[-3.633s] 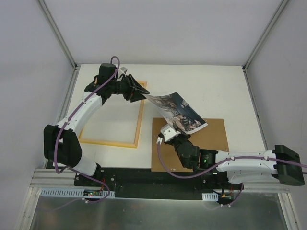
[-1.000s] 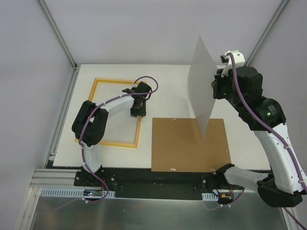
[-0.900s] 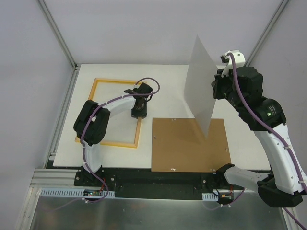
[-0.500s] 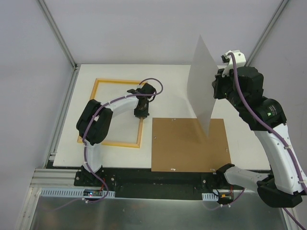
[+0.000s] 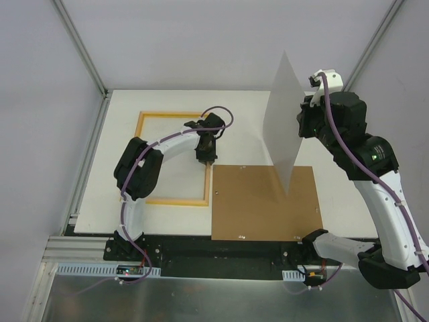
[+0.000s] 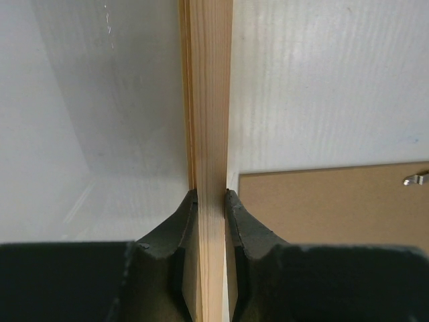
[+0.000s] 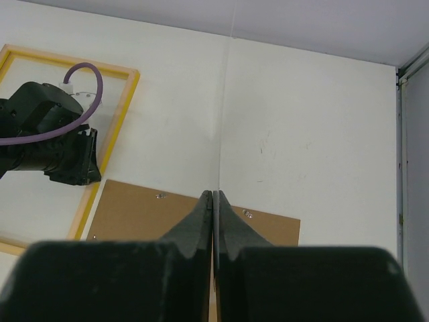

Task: Put the photo into the frame
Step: Move the frame body to the center of the board.

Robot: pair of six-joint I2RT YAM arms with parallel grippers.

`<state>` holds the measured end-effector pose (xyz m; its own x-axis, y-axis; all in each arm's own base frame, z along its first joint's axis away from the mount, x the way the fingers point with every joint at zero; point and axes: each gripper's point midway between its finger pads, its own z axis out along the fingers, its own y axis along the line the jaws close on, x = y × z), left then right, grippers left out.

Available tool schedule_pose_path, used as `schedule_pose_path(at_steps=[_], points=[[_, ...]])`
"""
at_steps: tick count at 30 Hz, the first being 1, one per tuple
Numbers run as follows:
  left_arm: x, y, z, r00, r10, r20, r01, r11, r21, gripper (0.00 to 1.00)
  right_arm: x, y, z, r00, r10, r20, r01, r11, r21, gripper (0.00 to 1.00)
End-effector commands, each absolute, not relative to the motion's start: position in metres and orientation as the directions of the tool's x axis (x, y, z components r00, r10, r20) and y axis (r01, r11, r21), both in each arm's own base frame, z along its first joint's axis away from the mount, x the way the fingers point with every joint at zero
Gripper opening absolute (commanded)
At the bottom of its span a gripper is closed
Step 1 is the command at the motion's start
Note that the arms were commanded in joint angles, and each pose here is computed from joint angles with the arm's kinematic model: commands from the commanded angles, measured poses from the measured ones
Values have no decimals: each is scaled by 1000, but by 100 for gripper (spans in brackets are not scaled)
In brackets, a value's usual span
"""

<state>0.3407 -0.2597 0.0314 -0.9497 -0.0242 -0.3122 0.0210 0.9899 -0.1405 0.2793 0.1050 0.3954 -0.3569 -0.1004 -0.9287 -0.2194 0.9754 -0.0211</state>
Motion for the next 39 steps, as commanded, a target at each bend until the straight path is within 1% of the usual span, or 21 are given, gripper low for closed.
schedule_pose_path(at_steps=[1,7,15,19,21,23,25,29,35,36,39], points=[[339,-301,58,-953,-67,-295,19,960,-278,3,281,102,407,-332,-78,-940,-205,979,-9,0],[336,-328,65,-960,-96,-265,0,940,-342,2,282,100,408,-335,-76,-939,-197,980,-9,0],[330,-367,57,-964,-163,-209,-73,921,-384,0,279,92,411,-331,-78,-940,-171,985,-21,0],[330,-389,56,-964,-172,-205,-77,912,-403,1,277,87,417,-315,-83,-946,-155,987,-35,0],[330,-398,58,-966,-158,-205,-60,907,-417,5,274,84,421,-300,-79,-951,-154,987,-34,0],[329,-403,59,-968,-143,-207,-43,905,-423,13,270,85,428,-281,-70,-957,-164,986,-24,0],[330,-405,66,-966,-127,-224,-18,902,-431,27,266,85,432,-267,-64,-961,-177,984,-17,0],[331,-401,82,-957,-100,-271,29,900,-435,38,260,87,442,-228,-38,-973,-202,979,9,0],[330,-386,114,-940,-98,-327,62,892,-447,50,257,100,451,-207,-7,-978,-266,963,50,0],[329,-378,118,-937,-105,-334,57,895,-443,52,257,103,453,-208,0,-978,-277,959,59,0],[330,-343,135,-916,-160,-368,19,899,-437,54,256,118,454,-223,26,-975,-339,935,102,1]])
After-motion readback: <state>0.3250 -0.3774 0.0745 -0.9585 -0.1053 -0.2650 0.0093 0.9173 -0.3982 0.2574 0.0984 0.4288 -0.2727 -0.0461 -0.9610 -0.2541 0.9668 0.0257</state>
